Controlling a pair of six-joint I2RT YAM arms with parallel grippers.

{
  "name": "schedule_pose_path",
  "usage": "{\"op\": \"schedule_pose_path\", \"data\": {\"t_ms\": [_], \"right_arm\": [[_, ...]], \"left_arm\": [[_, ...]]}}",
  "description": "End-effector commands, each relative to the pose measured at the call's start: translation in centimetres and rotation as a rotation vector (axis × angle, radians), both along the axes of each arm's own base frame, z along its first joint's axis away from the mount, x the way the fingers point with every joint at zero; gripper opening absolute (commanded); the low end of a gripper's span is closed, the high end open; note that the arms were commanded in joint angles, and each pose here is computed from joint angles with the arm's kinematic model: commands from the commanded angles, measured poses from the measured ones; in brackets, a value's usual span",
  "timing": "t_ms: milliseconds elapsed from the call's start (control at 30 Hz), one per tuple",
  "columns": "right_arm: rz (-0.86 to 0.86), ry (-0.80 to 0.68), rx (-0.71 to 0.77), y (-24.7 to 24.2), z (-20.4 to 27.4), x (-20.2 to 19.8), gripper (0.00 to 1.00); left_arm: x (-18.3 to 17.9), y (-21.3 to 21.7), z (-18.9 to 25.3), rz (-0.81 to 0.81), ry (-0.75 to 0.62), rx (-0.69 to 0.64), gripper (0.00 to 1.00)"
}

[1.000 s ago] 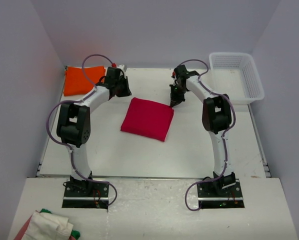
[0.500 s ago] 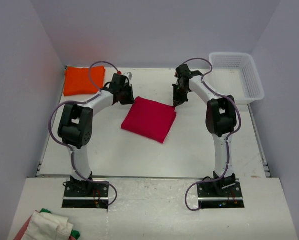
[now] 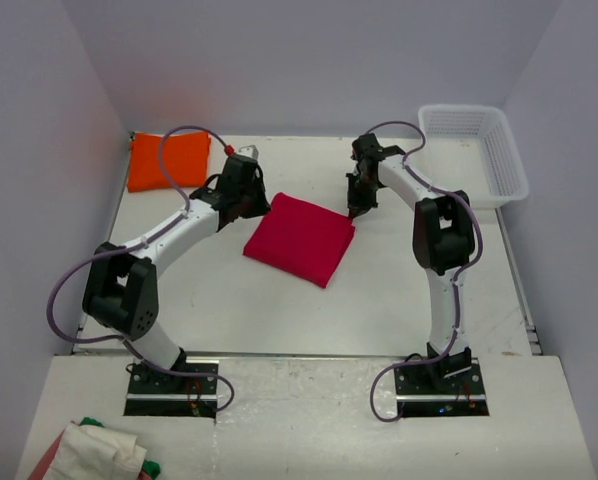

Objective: Fold and stack the t-shirts
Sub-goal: Smooth out wrinkles on the folded tshirt

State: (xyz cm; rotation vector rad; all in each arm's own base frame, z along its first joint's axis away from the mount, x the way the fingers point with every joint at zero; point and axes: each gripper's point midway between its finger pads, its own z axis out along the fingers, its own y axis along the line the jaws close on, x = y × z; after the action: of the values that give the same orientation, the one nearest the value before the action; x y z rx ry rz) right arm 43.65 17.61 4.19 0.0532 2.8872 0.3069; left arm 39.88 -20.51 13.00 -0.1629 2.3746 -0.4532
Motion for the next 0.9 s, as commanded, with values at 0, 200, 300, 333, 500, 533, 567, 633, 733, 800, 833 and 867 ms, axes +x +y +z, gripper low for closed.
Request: {"op": "schedule_pose_path", "data": {"t_ms": [0, 200, 300, 333, 500, 533, 567, 633, 733, 800, 833, 867], "right_arm": [[-0.018, -0.07, 0.027, 0.1, 2.7, 0.5, 0.0], [-0.025, -0.083, 0.025, 0.0, 3.4, 0.3, 0.0], [-0.027, -0.096, 0.019, -0.2, 4.1, 0.2, 0.0], [-0.026, -0.095, 0.017, -0.3, 4.2, 0.1, 0.0], [-0.036, -0.108, 0.007, -0.7, 5.3, -0.2, 0.0], [-0.037, -0.103, 0.005, -0.7, 5.3, -0.4, 0.0], [-0.039, -0.109, 0.007, -0.8, 5.6, -0.6, 0.0], [-0.055, -0.09, 0.006, -0.9, 5.1, -1.3, 0.0], [-0.073, -0.067, -0.003, -1.3, 4.1, -2.4, 0.0], [-0.08, -0.053, -0.01, -1.5, 3.3, -2.8, 0.0], [-0.087, -0.034, -0.03, -1.9, 2.6, -3.3, 0.0], [-0.094, -0.026, -0.049, -2.2, 2.1, -3.4, 0.0]], "left_arm": [[-1.3, 1.9, 0.1, 0.101, 0.032, 0.051, 0.01], [-3.8, 4.2, -3.8, 0.147, 0.145, 0.141, 0.0], [-4.4, 4.7, -5.2, 0.148, 0.176, 0.15, 0.0], [-4.2, 4.8, -5.5, 0.149, 0.176, 0.141, 0.0], [-4.6, 4.3, -8.2, 0.118, 0.232, 0.114, 0.0], [-4.6, 4.2, -8.7, 0.116, 0.24, 0.113, 0.0], [-4.8, 4.2, -9.4, 0.117, 0.255, 0.113, 0.0], [-5.0, 4.0, -11.1, 0.108, 0.287, 0.104, 0.0], [-5.3, 4.2, -12.8, 0.112, 0.321, 0.112, 0.0], [-5.3, 4.7, -13.1, 0.125, 0.321, 0.122, 0.0], [-5.2, 4.8, -13.1, 0.128, 0.32, 0.12, 0.0], [-5.4, 5.1, -13.3, 0.131, 0.328, 0.122, 0.0]]}}
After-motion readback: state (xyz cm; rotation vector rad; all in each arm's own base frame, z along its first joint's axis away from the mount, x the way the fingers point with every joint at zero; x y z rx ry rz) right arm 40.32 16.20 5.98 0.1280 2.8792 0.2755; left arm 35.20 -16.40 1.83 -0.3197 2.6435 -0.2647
